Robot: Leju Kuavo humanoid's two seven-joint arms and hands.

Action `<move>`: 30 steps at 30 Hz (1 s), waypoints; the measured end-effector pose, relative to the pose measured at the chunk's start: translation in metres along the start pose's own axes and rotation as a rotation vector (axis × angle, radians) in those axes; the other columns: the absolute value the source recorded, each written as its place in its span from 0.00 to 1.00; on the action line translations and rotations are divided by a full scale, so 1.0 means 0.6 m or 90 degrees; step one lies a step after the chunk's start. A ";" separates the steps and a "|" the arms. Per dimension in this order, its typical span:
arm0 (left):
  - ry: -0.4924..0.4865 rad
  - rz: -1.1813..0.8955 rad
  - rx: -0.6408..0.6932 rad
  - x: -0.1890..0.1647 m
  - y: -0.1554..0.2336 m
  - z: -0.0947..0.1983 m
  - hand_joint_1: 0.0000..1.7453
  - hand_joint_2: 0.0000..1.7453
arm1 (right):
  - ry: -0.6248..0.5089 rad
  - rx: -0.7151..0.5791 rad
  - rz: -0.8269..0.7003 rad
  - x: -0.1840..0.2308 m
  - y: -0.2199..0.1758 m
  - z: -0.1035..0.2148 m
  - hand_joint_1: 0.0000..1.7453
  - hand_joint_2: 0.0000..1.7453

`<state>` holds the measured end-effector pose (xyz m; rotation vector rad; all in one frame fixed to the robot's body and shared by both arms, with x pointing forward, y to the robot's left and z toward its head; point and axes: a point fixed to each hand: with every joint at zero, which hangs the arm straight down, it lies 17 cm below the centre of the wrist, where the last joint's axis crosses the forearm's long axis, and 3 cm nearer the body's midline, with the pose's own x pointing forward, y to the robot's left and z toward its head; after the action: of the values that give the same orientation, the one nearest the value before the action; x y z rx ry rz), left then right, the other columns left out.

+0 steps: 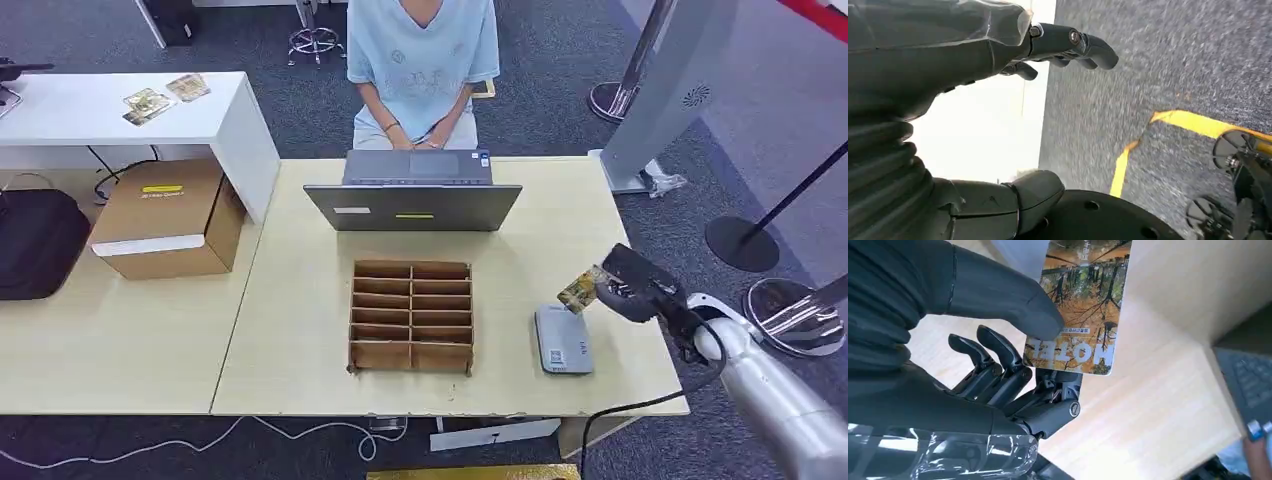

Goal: Pass the card to the sensor for recognition and then transmit it.

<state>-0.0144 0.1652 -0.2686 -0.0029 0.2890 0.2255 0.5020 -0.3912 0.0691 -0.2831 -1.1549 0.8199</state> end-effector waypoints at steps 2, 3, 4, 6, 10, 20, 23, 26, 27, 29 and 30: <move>-0.006 -0.038 -0.001 0.002 -0.001 0.001 0.00 1.00 | -0.017 -0.018 -0.014 0.012 -0.013 0.001 1.00 1.00; -0.008 -0.059 -0.001 0.002 -0.002 0.001 0.00 1.00 | -0.025 -0.025 -0.021 0.019 -0.019 0.002 1.00 1.00; -0.009 -0.081 -0.002 0.002 -0.002 0.001 0.00 1.00 | -0.033 -0.032 -0.030 0.025 -0.023 0.003 1.00 1.00; -0.015 -0.133 -0.003 0.000 -0.003 0.002 0.00 1.00 | -0.051 -0.047 -0.050 0.036 -0.028 0.005 1.00 1.00; -0.014 -0.213 -0.012 -0.012 -0.007 0.001 0.00 1.00 | -0.081 -0.063 -0.085 0.055 -0.024 0.010 1.00 1.00; -0.011 -0.261 -0.017 -0.026 -0.027 0.003 0.00 1.00 | -0.152 -0.122 -0.169 0.108 -0.021 0.005 1.00 1.00; -0.011 -0.261 -0.016 -0.026 -0.028 0.003 0.00 1.00 | -0.161 -0.128 -0.183 0.118 -0.020 0.003 1.00 1.00; -0.010 -0.262 -0.015 -0.027 -0.027 0.003 0.00 1.00 | -0.166 -0.132 -0.194 0.125 -0.019 0.001 1.00 1.00; -0.010 -0.262 -0.015 -0.027 -0.027 0.003 0.00 1.00 | -0.166 -0.132 -0.195 0.126 -0.018 0.000 1.00 1.00; -0.010 -0.262 -0.015 -0.027 -0.028 0.003 0.00 1.00 | -0.168 -0.133 -0.199 0.127 -0.018 0.000 1.00 1.00; -0.010 -0.262 -0.015 -0.027 -0.028 0.003 0.00 1.00 | -0.169 -0.133 -0.200 0.128 -0.018 -0.001 1.00 1.00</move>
<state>-0.0252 0.1455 -0.2628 -0.0835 0.2633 -0.1798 0.5192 -0.3446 0.1289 -0.1609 -1.4936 0.4678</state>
